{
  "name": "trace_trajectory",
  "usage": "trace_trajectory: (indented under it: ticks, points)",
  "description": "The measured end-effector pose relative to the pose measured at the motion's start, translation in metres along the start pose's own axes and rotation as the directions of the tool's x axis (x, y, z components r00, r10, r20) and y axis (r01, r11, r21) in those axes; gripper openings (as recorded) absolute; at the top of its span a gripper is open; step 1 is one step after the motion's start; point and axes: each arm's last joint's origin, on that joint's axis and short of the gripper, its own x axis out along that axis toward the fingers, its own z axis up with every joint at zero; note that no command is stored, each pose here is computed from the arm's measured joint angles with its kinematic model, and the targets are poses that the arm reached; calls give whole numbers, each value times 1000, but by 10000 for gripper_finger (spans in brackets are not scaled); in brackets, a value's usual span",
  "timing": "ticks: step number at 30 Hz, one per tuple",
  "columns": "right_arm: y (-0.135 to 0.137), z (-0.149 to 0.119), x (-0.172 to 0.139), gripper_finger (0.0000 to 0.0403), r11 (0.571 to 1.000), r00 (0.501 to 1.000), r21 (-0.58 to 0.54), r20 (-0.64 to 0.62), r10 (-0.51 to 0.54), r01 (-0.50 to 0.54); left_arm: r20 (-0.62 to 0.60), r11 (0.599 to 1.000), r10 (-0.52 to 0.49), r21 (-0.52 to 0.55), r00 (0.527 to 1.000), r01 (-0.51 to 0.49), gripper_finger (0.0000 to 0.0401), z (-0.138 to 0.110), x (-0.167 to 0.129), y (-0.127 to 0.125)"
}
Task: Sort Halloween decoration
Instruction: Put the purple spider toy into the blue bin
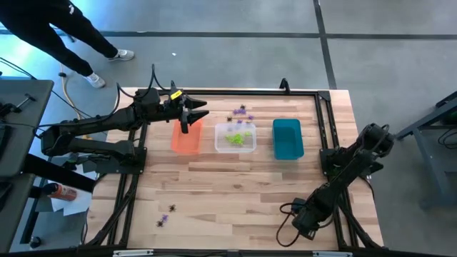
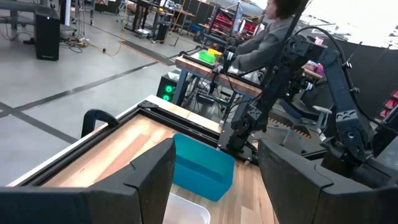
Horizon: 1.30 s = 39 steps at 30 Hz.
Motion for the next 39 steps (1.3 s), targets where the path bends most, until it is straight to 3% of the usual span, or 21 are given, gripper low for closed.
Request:
trace_trajectory:
  ticks: [3,8,18,23,28,39]
  points:
    - [0,0,0,103,999,1000,-31,4,-4,4,0,1000,0,0,1000,0,216,0,0,0]
    - [-1,-8,3,12,999,999,-35,-15,-32,31,0,1000,0,0,1000,0,216,0,0,0]
    - [8,-14,6,1,995,998,-92,31,47,-44,0,1000,0,0,1000,0,216,0,0,0]
    - [-3,-11,14,1,996,1000,-85,31,7,-4,0,1000,0,0,1000,0,216,0,0,0]
    - [-8,-10,22,0,992,997,-101,-17,69,-71,0,1000,0,0,1000,0,216,0,0,0]
    - [-10,4,11,0,992,990,-83,97,99,-91,0,1000,0,0,1000,0,216,0,0,0]
